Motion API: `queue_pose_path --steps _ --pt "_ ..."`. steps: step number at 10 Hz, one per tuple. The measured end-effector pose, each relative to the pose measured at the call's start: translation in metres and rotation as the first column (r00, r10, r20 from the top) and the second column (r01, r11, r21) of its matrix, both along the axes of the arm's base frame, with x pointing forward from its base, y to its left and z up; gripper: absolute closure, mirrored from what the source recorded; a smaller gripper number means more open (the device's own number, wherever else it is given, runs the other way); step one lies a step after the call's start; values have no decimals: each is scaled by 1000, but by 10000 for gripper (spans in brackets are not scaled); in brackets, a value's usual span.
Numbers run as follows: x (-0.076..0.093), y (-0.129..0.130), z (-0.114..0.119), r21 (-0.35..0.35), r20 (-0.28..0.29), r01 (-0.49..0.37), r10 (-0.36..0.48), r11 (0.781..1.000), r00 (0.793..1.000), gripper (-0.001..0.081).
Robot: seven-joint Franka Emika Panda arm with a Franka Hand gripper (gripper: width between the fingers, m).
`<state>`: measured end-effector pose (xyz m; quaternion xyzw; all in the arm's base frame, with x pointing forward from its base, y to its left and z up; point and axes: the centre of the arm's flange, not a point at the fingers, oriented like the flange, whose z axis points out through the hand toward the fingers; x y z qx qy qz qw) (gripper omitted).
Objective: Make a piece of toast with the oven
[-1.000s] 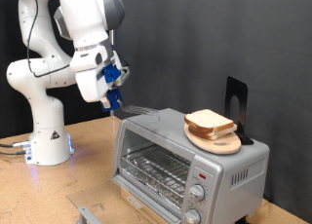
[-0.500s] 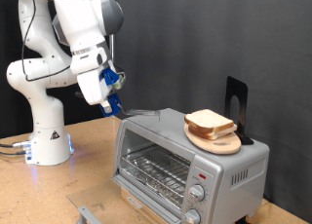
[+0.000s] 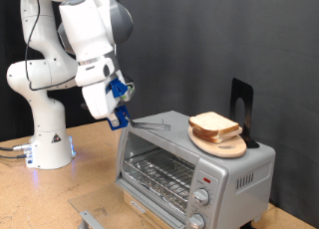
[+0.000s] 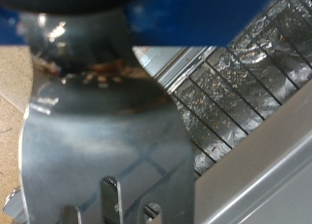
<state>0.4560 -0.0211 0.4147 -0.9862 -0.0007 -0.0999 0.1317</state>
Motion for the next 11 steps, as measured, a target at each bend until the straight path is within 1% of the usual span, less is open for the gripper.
queue_pose_path --steps 3,7,11 --pt "14 9 -3 5 -4 2 -2 1000 1000 422" --pt "28 27 -5 7 -11 0 0 1000 1000 422" --pt "34 44 0 23 2 -16 16 1000 1000 422"
